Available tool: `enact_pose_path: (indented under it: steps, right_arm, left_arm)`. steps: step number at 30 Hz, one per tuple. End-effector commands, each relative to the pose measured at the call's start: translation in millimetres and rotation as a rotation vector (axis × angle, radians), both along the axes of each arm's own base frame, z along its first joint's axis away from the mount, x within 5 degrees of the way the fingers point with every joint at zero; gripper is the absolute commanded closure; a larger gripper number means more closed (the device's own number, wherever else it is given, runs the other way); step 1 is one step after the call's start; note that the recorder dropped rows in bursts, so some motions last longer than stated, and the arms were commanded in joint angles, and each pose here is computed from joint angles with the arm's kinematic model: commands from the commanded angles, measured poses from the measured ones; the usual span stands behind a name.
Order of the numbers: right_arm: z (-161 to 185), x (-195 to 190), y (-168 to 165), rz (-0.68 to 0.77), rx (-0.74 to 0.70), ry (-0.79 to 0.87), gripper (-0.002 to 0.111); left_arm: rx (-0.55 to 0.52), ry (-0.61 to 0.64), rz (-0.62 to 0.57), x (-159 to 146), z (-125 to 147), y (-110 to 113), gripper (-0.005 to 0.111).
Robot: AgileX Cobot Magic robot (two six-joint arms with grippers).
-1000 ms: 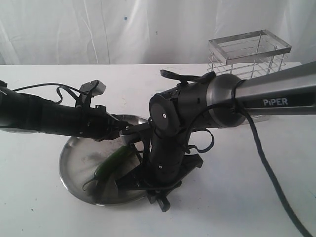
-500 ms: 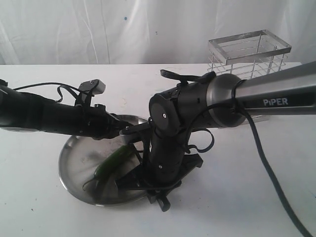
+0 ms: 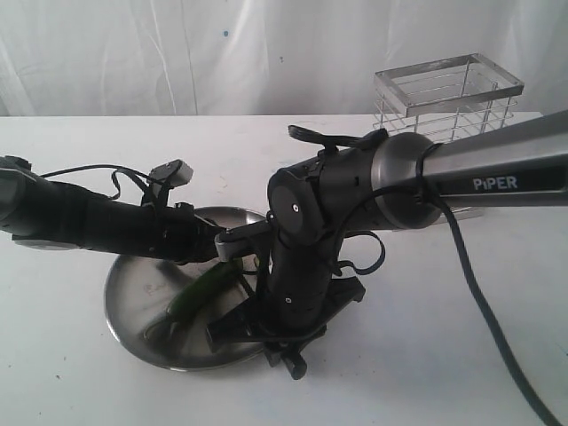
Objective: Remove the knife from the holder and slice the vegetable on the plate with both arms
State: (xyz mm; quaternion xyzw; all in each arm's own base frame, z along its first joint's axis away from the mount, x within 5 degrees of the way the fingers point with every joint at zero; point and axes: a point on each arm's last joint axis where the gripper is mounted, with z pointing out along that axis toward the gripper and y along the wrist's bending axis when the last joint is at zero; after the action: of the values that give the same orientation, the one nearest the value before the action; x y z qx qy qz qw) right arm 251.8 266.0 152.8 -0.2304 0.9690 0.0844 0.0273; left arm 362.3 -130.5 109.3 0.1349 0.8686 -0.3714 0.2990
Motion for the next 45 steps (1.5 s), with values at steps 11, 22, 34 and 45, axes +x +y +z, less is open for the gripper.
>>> enact_pose_path:
  steps: [11, 22, 34, 45]
  right_arm:
    - [2.8, -5.8, -5.9, 0.013, -0.051, 0.074, 0.108]
    - [2.9, -9.5, -8.1, 0.015, -0.074, 0.116, 0.108]
    - [6.4, -3.1, -3.1, 0.005, -0.031, 0.066, 0.108]
    - [6.6, -1.8, -1.7, -0.008, -0.015, 0.054, 0.108]
  left_arm:
    - [0.083, 0.068, 0.053, -4.0, -22.1, 5.1, 0.107]
    - [0.073, 0.080, 0.063, -4.1, -22.0, 4.9, 0.107]
    - [-0.075, -0.012, 0.003, 9.4, 12.2, -1.0, 0.107]
    - [-0.091, 0.068, 0.070, -17.3, 25.5, 16.1, 0.107]
